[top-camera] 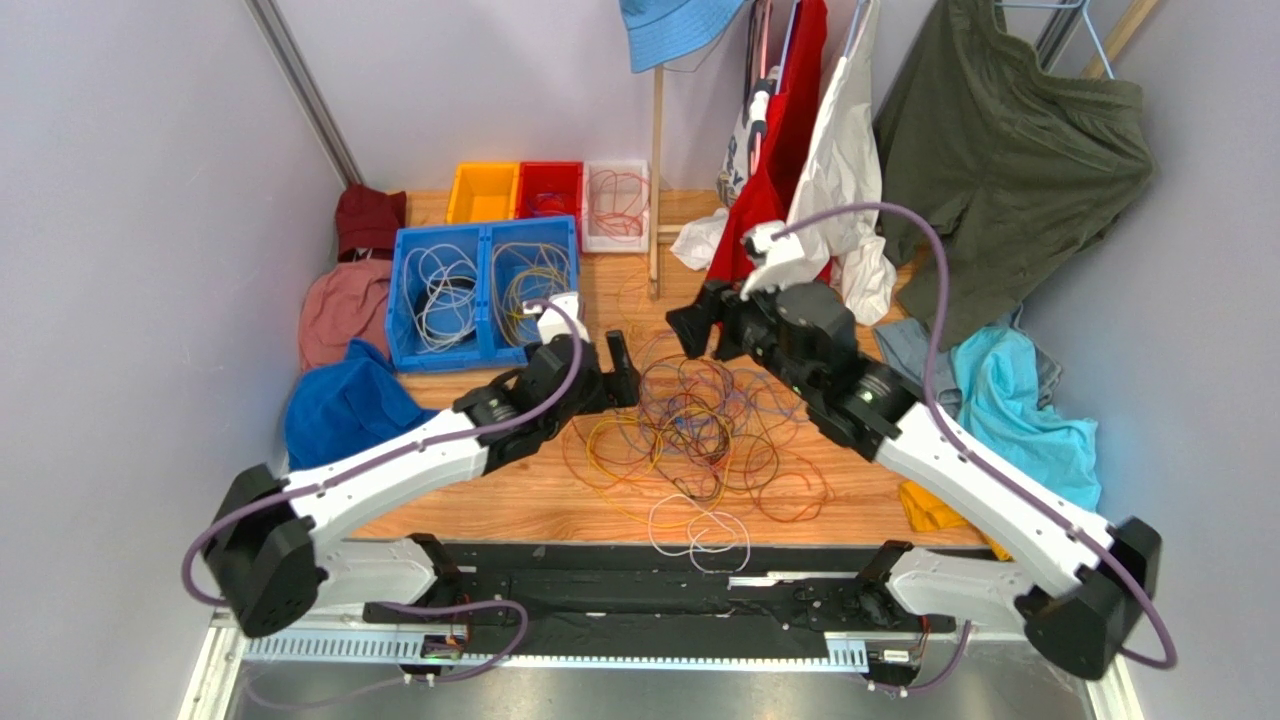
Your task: Untangle the cables
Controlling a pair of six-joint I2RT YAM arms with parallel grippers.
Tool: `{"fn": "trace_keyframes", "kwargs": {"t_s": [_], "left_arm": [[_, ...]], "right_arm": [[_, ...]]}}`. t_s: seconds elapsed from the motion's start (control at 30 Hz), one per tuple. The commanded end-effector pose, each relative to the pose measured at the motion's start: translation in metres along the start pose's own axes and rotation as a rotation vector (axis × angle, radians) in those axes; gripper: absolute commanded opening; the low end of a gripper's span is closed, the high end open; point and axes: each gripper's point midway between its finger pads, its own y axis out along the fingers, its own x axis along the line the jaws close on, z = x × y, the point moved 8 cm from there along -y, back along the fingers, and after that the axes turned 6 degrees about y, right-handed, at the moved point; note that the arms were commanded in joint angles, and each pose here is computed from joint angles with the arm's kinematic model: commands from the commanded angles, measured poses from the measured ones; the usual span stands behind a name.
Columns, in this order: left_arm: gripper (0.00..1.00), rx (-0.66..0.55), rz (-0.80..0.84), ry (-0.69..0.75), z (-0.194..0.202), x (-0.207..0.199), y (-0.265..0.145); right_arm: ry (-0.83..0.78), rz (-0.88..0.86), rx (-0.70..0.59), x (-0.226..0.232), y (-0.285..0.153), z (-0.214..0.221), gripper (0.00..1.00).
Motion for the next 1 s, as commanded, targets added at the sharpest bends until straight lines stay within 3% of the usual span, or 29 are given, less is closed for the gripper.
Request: {"fn": "trace_keyframes", "kwargs": {"t_s": [0.0, 0.2, 0.4, 0.83, 0.97], "left_arm": [[0.99, -0.109, 0.068, 0.024, -0.048, -0.041, 0.022], [0.96, -0.05, 0.002, 0.177, -0.077, -0.064, 0.072], [0.79, 0.049, -0.058, 0.113, -0.076, -0.041, 0.13], [0.76, 0.17, -0.124, 0.073, -0.061, -0.001, 0.207], [0.68, 0.189, -0.133, 0.085, -0.057, 0.003, 0.218]], "right_arm": [[0.047, 0.028, -0.015, -0.012, -0.025, 0.015, 0.66], [0.084, 0.004, -0.032, -0.022, -0.063, 0.029, 0.65], [0.075, 0.024, -0.028, -0.03, -0.081, 0.036, 0.65], [0.08, 0.012, 0.0, -0.033, -0.082, 0.047, 0.65], [0.079, 0.02, 0.004, -0.035, -0.081, 0.05, 0.65]]}}
